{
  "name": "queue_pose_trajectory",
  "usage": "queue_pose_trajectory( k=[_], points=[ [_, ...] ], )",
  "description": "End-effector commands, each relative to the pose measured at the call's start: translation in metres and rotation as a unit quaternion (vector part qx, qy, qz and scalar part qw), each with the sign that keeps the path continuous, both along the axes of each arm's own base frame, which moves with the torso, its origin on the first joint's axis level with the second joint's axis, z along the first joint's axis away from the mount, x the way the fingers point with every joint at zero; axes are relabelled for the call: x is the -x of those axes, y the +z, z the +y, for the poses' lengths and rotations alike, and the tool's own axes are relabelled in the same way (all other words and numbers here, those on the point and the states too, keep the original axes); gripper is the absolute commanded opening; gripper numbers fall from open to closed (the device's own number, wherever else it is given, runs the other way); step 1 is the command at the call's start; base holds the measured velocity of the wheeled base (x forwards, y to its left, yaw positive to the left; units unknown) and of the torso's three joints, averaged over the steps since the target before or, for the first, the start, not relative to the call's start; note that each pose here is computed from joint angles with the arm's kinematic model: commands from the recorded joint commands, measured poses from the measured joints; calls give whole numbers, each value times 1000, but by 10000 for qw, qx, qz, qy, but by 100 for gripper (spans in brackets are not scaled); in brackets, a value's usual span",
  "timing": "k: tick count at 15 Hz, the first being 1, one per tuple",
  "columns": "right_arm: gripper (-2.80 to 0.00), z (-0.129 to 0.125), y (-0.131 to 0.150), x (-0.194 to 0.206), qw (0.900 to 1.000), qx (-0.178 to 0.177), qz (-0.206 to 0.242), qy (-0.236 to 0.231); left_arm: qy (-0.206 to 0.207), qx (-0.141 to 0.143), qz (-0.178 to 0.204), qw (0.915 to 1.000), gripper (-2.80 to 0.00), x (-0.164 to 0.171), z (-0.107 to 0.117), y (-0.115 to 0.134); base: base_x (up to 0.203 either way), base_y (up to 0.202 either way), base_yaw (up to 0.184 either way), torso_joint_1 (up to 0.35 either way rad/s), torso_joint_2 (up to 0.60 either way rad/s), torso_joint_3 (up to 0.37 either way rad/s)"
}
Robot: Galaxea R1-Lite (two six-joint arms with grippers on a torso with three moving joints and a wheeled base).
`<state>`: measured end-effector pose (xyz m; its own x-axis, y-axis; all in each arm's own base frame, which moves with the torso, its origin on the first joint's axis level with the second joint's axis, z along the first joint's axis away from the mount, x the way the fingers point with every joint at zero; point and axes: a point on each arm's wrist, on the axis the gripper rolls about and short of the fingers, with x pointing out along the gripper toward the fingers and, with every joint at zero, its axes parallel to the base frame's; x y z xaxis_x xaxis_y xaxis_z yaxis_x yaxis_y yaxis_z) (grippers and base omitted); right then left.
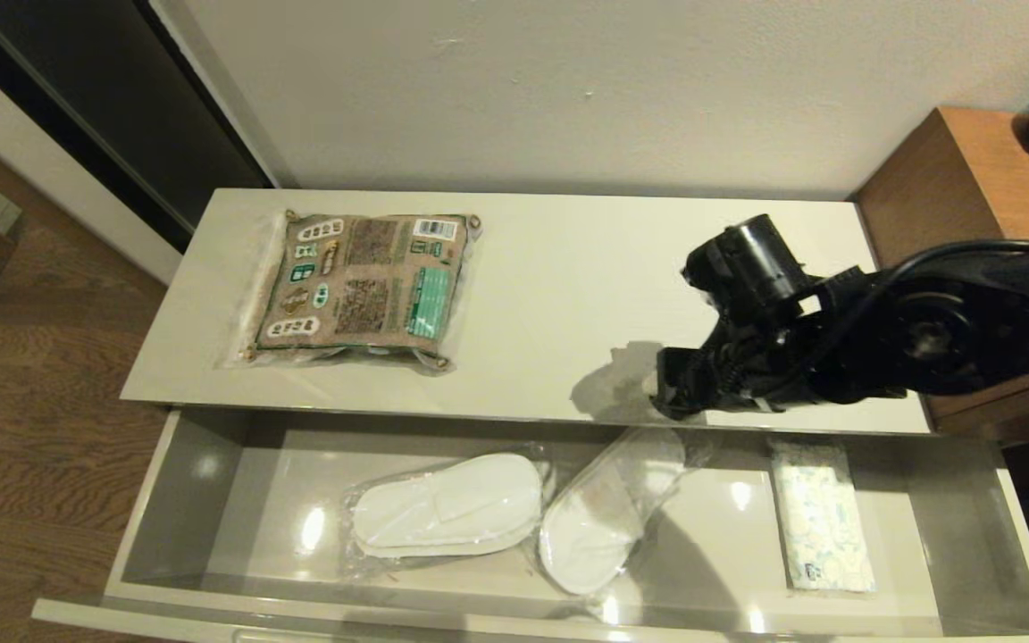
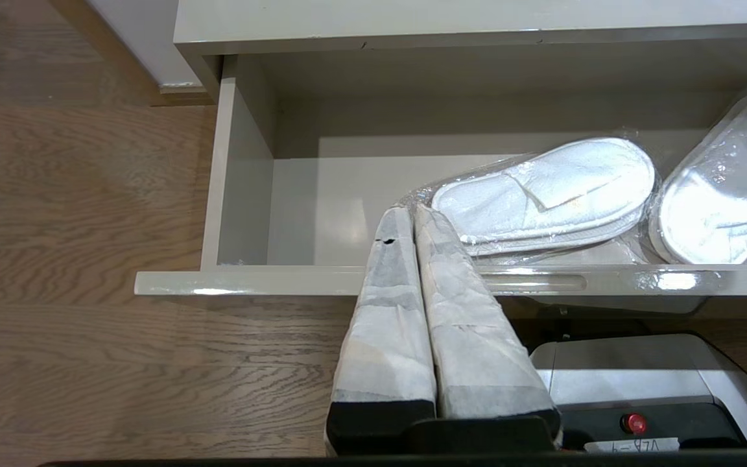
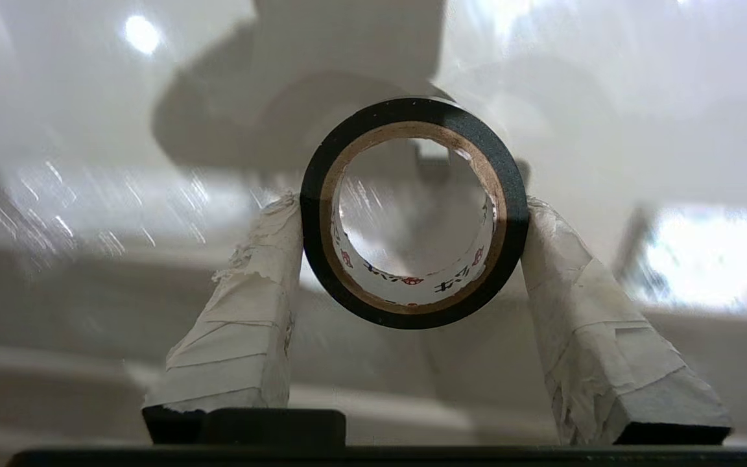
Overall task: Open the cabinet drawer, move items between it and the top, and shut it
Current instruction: Put the adhesive tape in the drawer
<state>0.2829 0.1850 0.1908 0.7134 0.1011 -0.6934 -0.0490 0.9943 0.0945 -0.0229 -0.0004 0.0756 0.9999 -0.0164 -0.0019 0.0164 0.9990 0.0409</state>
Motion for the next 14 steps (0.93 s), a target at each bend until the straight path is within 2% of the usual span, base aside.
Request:
queue_pose_trajectory(
  k=[1, 4, 5, 6, 8, 14],
  points=[
    [-280, -32, -4, 42, 9998, 83, 188, 25, 5, -2, 6, 10000, -280, 0, 0, 0, 0, 0, 0, 0, 0, 0],
    [-280, -59, -45, 69, 9991, 192, 372, -49, 4, -2, 6, 10000, -280, 0, 0, 0, 0, 0, 0, 0, 0, 0],
    [-280, -67, -59, 69, 9994, 132, 277, -149, 2, -2, 6, 10000, -280, 0, 0, 0, 0, 0, 0, 0, 0, 0],
    [-280, -74, -69, 65, 9995, 29, 81, -296, 4, -2, 6, 10000, -280, 0, 0, 0, 0, 0, 0, 0, 0, 0],
    [-280, -93, -85, 43, 9977, 124, -23, -660, 0, -2, 6, 10000, -280, 0, 0, 0, 0, 0, 0, 0, 0, 0],
    [-280, -104, -121, 20, 9951, 308, 252, -902, 5, -2, 6, 10000, -280, 0, 0, 0, 0, 0, 0, 0, 0, 0]
  ],
)
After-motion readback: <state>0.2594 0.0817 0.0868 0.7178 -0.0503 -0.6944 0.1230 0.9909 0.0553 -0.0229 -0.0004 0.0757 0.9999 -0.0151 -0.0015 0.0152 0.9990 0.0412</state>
